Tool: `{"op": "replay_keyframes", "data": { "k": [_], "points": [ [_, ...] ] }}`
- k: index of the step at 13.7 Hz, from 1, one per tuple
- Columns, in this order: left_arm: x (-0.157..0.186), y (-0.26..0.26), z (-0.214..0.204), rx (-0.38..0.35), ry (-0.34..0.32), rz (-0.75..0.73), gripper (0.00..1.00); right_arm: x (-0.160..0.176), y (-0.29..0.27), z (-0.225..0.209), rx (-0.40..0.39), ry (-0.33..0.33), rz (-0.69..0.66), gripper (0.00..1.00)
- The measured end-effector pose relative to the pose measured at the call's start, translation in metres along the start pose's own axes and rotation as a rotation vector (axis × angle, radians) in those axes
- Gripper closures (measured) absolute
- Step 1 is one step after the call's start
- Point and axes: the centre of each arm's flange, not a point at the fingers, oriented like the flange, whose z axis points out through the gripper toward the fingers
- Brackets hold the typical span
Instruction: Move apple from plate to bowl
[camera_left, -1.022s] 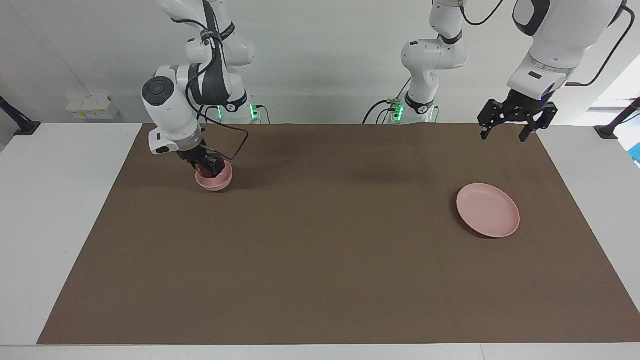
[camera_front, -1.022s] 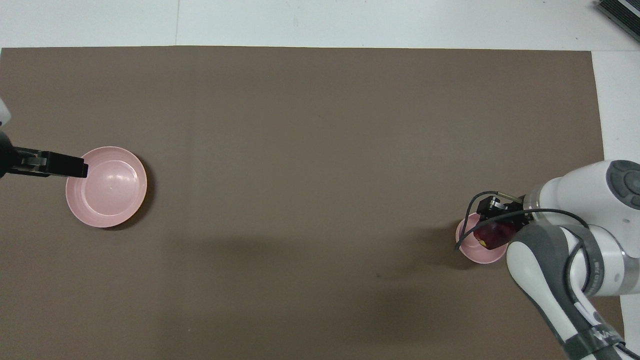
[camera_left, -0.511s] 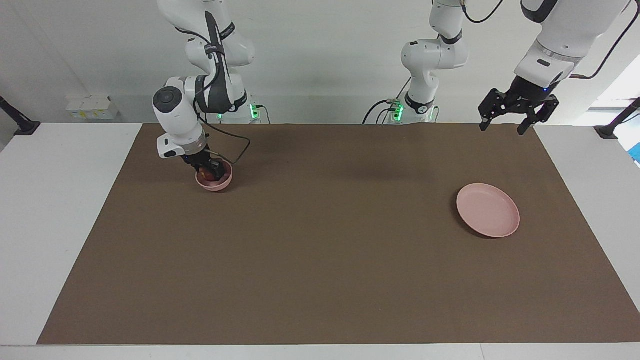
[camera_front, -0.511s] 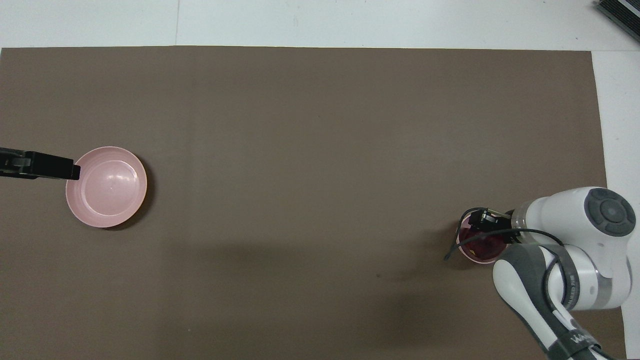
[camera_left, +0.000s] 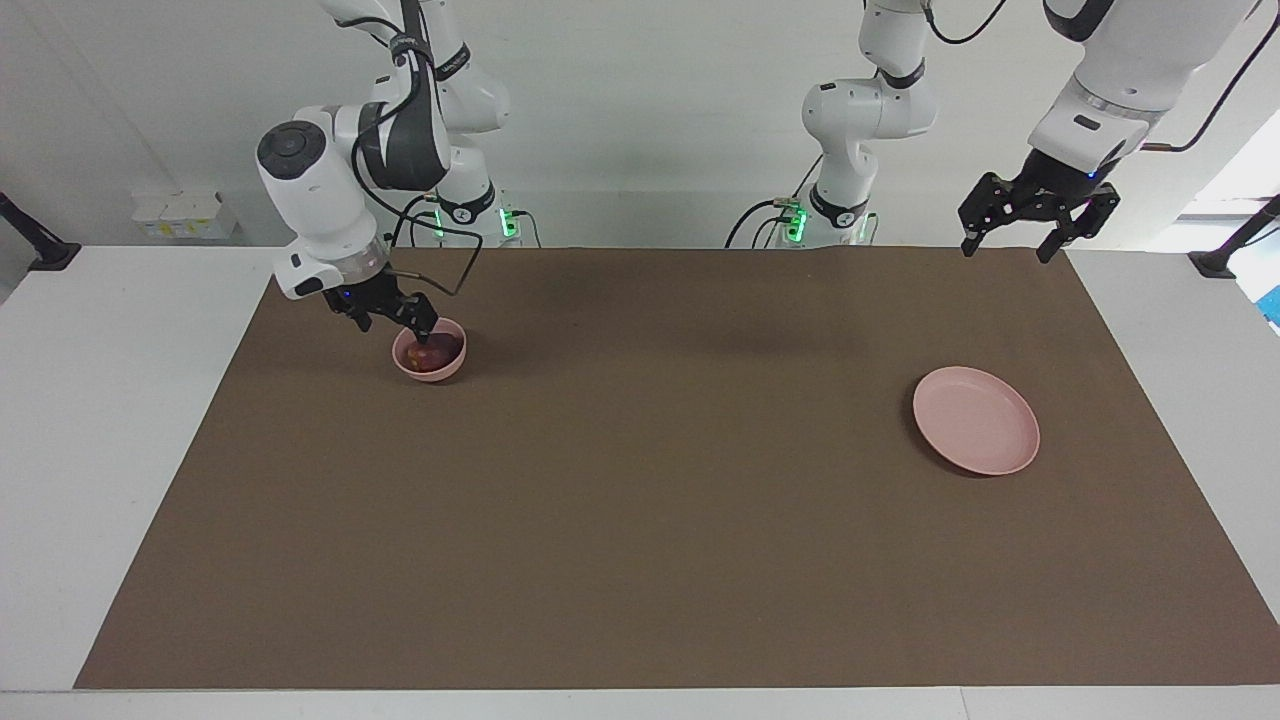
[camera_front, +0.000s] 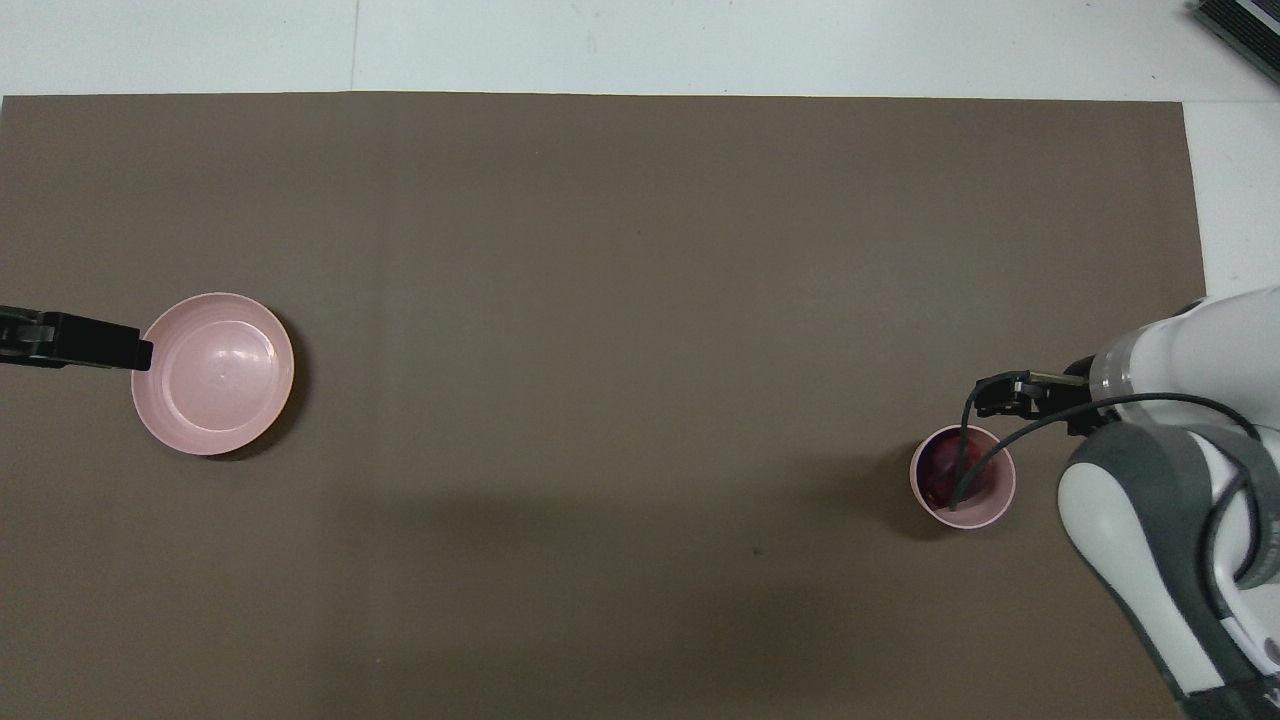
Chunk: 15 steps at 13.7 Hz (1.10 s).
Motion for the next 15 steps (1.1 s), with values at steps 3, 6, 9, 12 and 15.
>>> {"op": "replay_keyframes", "data": {
  "k": [3,6,9,12,15],
  "points": [
    [0.0,0.0,0.0,0.0,-0.003,0.0,0.0,0.016,0.002,-0.053,-0.001,0.038,-0.119,0.0],
    [0.0,0.0,0.0,0.0,-0.003,0.0,0.0,0.027,0.002,-0.098,-0.011,0.073,-0.142,0.0],
    [-0.001,0.001,-0.007,0.001,0.012,0.001,0.0,0.022,0.005,-0.143,-0.014,0.053,-0.137,0.0],
    [-0.001,0.003,-0.011,0.002,0.018,0.005,0.0,0.012,0.01,-0.175,-0.016,0.036,-0.13,0.0],
    [-0.002,0.001,-0.012,0.002,0.017,0.002,0.0,0.01,0.008,-0.177,-0.017,0.017,-0.132,0.0]
  ]
}}
